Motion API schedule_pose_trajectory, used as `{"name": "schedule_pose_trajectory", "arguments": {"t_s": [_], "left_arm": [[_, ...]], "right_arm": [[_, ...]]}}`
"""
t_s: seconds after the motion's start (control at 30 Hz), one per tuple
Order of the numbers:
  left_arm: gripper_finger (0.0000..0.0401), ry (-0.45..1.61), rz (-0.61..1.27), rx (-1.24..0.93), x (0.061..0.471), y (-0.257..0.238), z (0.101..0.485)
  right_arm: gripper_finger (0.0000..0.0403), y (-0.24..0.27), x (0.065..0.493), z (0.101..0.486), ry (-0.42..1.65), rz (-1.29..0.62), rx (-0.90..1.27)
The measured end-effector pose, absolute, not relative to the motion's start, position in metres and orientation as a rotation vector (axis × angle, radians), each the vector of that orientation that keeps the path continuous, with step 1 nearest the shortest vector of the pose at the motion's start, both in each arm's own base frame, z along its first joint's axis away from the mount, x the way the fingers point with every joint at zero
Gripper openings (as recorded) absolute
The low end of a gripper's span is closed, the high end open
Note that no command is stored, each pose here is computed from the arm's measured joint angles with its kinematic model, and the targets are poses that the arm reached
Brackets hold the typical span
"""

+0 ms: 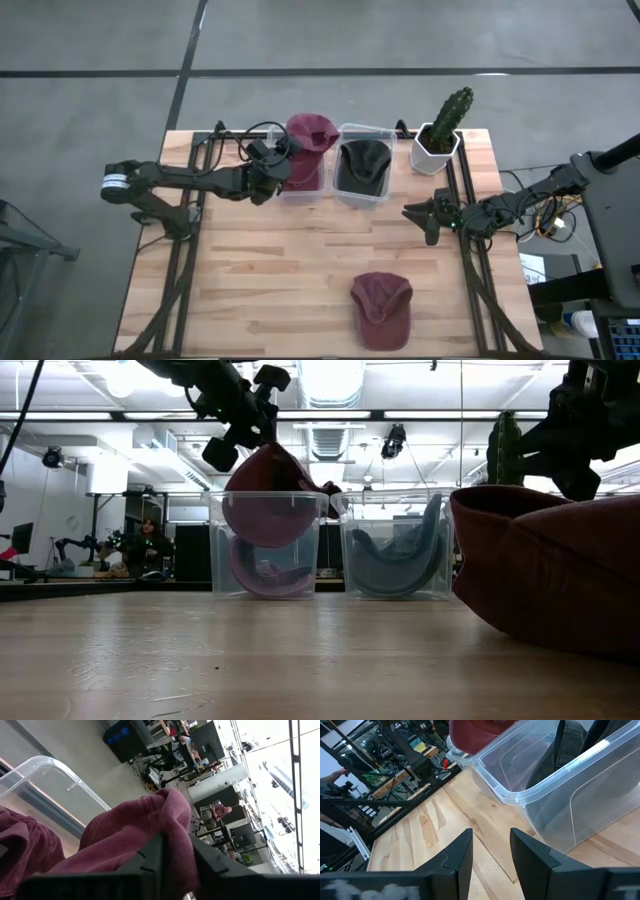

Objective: Pick & Place hat
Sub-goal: Put the left red cap into the left transparent bin

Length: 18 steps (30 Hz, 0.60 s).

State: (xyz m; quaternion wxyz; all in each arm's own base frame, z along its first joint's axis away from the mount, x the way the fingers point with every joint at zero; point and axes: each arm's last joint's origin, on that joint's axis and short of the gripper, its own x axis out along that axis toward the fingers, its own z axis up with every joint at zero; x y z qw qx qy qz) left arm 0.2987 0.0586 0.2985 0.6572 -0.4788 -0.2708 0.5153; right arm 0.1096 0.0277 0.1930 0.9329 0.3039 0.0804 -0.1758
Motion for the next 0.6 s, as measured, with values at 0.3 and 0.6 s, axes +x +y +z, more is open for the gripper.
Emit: {"name": "schedule_pose_trajectory", "arguments": {"t_s": [0.3, 0.6], "left_arm": [[0.0151, -0.591, 1.172, -1.059, 0.2987, 0.0586, 0.2986], [0.0156, -0.497, 1.196, -0.931, 0.2979, 0.0585, 0.2998]], "right_arm": [[0.0123, 0.0277, 0.1096, 0.193, 0.165, -0.36, 0.62], [0.0123, 0.0277, 0.1096, 0.193, 0.165, -0.359, 0.622]]}}
